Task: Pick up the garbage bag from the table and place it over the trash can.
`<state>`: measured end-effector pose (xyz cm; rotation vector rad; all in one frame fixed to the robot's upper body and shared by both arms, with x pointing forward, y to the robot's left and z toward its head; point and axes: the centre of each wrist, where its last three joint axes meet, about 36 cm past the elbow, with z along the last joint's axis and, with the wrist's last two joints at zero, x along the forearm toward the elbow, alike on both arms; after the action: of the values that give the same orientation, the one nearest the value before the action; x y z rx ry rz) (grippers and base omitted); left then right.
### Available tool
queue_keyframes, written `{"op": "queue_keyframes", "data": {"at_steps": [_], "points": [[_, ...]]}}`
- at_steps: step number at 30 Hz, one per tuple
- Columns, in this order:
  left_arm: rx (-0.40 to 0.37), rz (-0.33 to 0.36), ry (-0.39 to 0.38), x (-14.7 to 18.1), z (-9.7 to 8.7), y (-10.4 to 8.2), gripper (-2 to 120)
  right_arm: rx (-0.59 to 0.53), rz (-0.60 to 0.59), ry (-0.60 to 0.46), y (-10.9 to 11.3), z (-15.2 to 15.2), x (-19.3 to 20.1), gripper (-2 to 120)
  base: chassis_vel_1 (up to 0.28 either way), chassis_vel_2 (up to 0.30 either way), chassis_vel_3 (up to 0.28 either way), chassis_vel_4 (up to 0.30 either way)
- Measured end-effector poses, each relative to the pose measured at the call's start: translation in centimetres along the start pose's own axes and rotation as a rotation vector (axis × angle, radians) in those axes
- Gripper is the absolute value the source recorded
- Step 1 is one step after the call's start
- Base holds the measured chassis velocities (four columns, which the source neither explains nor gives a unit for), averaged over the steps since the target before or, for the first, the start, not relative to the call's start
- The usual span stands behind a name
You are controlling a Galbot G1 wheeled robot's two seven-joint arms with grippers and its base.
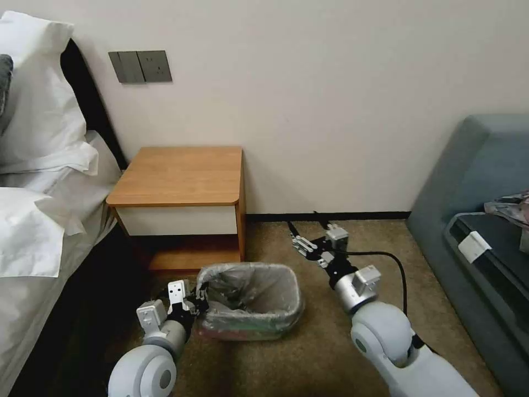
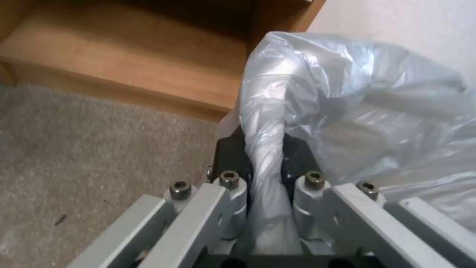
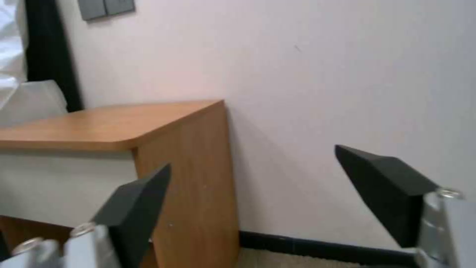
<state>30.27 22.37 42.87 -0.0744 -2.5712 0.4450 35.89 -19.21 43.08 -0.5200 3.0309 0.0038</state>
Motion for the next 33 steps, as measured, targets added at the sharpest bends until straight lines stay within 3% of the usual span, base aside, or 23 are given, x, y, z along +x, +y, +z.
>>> {"op": "queue_keyframes", "data": {"at_steps": [3, 20, 23, 33], "points": [[0.031, -0.016, 0.036, -0.3, 0.5, 0.1, 5, -0.001, 0.005, -0.008, -0.1, 0.1, 0.3, 99, 0.000, 0.000, 0.000, 0.000], [0.019, -0.017, 0.070, -0.2, 2.5, 0.4, 5, -0.016, -0.033, -0.034, 1.0, 0.4, 0.4, 100, 0.000, 0.000, 0.000, 0.000], [0.027, -0.021, 0.069, -0.2, 2.5, 0.4, 21, -0.014, -0.035, -0.032, 1.0, 0.5, 0.4, 100, 0.000, 0.000, 0.000, 0.000], [0.032, -0.030, 0.067, -0.1, 2.5, 0.3, 53, -0.011, -0.040, -0.029, 0.9, 0.8, 0.6, 100, 0.000, 0.000, 0.000, 0.000]]}}
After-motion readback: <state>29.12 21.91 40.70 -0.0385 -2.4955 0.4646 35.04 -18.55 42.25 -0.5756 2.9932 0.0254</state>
